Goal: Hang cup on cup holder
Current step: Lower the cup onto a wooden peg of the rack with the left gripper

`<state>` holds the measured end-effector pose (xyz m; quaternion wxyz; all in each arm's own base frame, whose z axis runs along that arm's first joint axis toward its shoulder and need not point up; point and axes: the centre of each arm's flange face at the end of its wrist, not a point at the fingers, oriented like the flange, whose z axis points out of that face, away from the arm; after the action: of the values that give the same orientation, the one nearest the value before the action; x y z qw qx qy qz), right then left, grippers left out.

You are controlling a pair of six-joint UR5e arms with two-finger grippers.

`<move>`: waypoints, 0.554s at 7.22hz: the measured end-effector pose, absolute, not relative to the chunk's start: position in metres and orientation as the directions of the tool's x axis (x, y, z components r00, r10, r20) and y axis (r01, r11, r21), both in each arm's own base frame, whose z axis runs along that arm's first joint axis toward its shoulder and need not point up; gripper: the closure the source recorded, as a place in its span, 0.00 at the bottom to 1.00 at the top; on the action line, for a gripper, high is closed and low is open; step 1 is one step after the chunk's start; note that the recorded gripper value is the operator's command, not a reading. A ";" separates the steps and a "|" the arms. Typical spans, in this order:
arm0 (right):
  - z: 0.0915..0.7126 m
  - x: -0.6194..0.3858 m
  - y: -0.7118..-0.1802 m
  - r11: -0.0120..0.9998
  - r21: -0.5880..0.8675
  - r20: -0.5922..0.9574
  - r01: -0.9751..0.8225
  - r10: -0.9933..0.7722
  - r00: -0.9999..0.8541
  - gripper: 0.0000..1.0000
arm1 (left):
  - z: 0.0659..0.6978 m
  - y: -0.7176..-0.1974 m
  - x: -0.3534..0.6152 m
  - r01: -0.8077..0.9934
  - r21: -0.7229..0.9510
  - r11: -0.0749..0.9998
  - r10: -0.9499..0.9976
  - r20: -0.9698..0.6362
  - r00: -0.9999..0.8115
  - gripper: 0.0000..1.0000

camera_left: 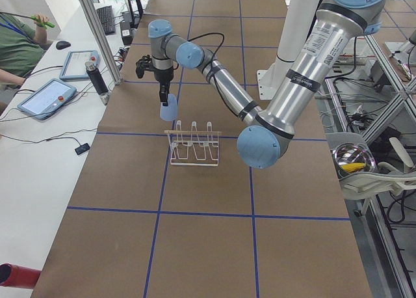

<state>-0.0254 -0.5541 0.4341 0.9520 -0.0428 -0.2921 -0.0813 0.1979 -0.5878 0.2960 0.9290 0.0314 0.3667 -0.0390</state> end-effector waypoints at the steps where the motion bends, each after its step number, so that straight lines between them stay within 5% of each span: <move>1: 0.434 -0.025 -0.554 0.983 -0.033 0.563 0.179 -0.130 0.816 0.00 | 0.299 -0.590 0.199 0.091 0.019 0.996 -0.053 -0.689 0.723 1.00; 4: 0.432 -0.025 -0.555 0.983 -0.030 0.562 0.179 -0.131 0.817 0.00 | 0.299 -0.586 0.200 0.068 -0.013 0.998 -0.057 -0.719 0.692 1.00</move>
<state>-0.0253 -0.5547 0.4318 0.9522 -0.0405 -0.2915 -0.0814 0.2004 -0.5863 0.2990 0.9198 0.0071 0.3908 -0.0340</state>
